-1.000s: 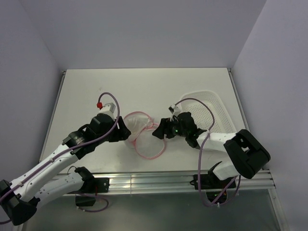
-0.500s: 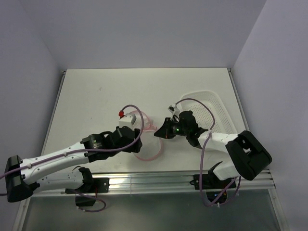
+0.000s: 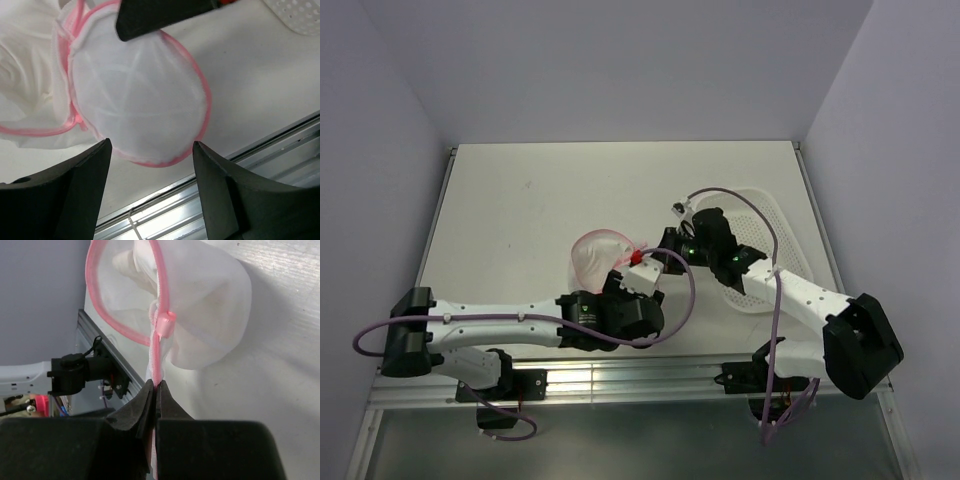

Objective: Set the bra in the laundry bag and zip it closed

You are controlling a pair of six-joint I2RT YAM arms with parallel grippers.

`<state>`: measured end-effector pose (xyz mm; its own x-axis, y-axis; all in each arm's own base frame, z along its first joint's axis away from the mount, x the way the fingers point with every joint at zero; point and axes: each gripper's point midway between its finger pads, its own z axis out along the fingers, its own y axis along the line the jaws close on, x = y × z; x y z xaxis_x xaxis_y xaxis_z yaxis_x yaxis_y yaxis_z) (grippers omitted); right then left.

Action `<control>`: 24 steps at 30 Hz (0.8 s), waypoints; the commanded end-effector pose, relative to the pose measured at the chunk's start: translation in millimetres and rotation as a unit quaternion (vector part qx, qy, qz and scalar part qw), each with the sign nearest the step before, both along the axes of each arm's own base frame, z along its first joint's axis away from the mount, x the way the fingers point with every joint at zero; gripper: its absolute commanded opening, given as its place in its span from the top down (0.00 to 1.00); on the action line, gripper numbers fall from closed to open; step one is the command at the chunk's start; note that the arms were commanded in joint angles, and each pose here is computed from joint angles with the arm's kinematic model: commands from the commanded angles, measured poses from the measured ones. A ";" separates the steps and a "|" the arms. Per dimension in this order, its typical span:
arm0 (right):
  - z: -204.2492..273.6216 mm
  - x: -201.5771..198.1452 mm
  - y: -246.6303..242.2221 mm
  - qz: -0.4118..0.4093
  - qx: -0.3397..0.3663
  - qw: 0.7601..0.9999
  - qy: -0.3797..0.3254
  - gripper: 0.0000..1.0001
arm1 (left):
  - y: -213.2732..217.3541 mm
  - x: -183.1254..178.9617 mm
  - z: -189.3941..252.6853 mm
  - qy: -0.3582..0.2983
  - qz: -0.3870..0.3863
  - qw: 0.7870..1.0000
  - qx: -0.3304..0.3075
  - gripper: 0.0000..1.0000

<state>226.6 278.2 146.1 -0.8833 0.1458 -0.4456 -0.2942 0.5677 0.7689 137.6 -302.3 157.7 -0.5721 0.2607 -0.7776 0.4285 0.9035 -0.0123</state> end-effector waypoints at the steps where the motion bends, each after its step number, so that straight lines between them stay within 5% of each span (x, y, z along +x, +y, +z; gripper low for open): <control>1: 16.6 0.8 -5.3 -0.025 -0.008 0.999 0.025 1.00 | -10.8 2.2 20.1 -0.054 -0.007 0.998 0.023 0.27; 24: 22.8 -4.7 -8.9 -0.049 -0.006 0.997 0.064 1.00 | -49.6 -4.5 2.4 -0.139 -0.023 0.983 0.121 0.26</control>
